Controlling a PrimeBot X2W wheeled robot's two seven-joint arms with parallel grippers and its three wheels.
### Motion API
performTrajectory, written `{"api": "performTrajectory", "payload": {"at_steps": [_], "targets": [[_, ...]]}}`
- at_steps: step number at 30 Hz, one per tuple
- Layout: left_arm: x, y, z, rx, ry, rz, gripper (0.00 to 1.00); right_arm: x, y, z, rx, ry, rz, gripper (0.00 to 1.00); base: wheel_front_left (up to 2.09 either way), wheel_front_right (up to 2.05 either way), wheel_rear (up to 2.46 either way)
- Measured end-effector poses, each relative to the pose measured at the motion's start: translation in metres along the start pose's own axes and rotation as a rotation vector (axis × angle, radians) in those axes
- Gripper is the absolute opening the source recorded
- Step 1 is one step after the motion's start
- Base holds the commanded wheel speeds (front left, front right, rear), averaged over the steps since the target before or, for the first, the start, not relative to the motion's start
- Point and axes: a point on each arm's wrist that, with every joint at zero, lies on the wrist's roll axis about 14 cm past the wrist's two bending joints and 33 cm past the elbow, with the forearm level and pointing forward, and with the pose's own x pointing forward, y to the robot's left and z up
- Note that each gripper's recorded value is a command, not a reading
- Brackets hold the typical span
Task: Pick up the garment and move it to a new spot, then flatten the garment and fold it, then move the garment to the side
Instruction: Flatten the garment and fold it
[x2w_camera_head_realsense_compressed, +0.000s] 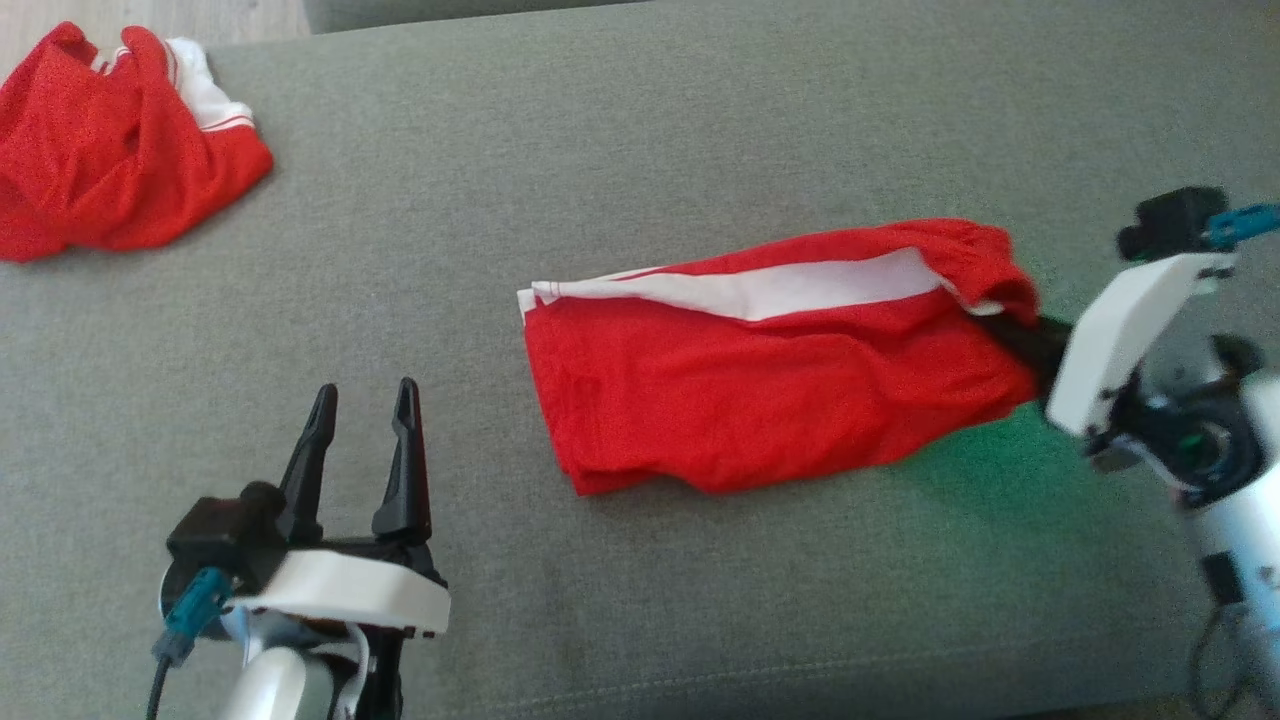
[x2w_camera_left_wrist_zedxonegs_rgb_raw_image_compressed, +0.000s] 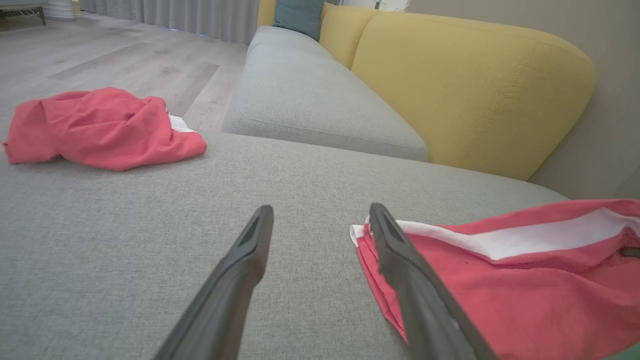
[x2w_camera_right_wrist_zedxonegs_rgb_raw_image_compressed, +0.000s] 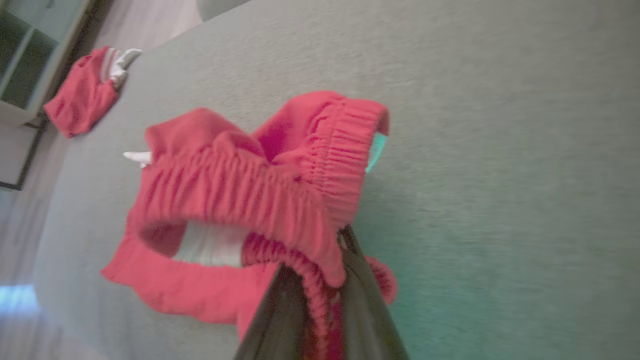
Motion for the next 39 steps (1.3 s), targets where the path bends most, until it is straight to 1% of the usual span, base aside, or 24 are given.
{"api": "performTrajectory", "payload": {"at_steps": [5,9,12,16,22,23,24,26,32,34,39], "targets": [[0.004,-0.004,0.002,0.0,-0.008,-0.014,1.0,0.014,0.053,-0.016,0.071,0.011,0.161,0.0,0.0,0.0,0.0],[0.002,-0.003,0.004,0.003,-0.011,-0.011,1.0,0.025,0.101,-0.015,0.114,-0.001,0.29,0.0,0.0,0.0,0.0],[-0.001,0.003,0.005,0.007,-0.015,0.009,1.0,0.033,0.131,-0.016,0.126,0.005,0.362,0.0,0.0,0.0,0.0],[-0.008,0.012,0.008,0.013,-0.021,0.039,1.0,0.044,0.154,-0.026,0.098,0.038,0.397,0.0,0.0,0.0,0.0],[-0.018,0.025,0.014,0.019,-0.034,0.086,1.0,0.063,0.167,-0.035,0.061,0.063,0.383,0.0,0.0,0.0,0.0],[-0.019,0.027,0.014,0.02,-0.036,0.094,1.0,0.066,0.168,-0.035,0.049,0.062,0.376,0.18,0.0,0.0,0.0],[-0.021,0.029,0.015,0.021,-0.037,0.101,1.0,0.069,0.169,-0.034,0.039,0.061,0.37,0.41,0.0,0.0,0.0],[-0.022,0.031,0.015,0.021,-0.038,0.108,1.0,0.072,0.171,-0.033,0.036,0.061,0.367,1.0,0.0,0.0,0.0],[-0.027,0.037,0.014,0.015,-0.036,0.132,1.0,0.081,0.178,-0.019,0.05,0.02,0.375,1.0,0.0,0.0,0.0],[-0.027,0.037,0.014,0.014,-0.035,0.132,1.0,0.08,0.186,-0.012,0.081,-0.003,0.409,1.0,0.0,0.0,0.0],[-0.027,0.036,0.013,0.013,-0.035,0.128,1.0,0.073,0.206,0.0,0.115,-0.058,0.484,1.0,0.0,0.0,0.0]]}}
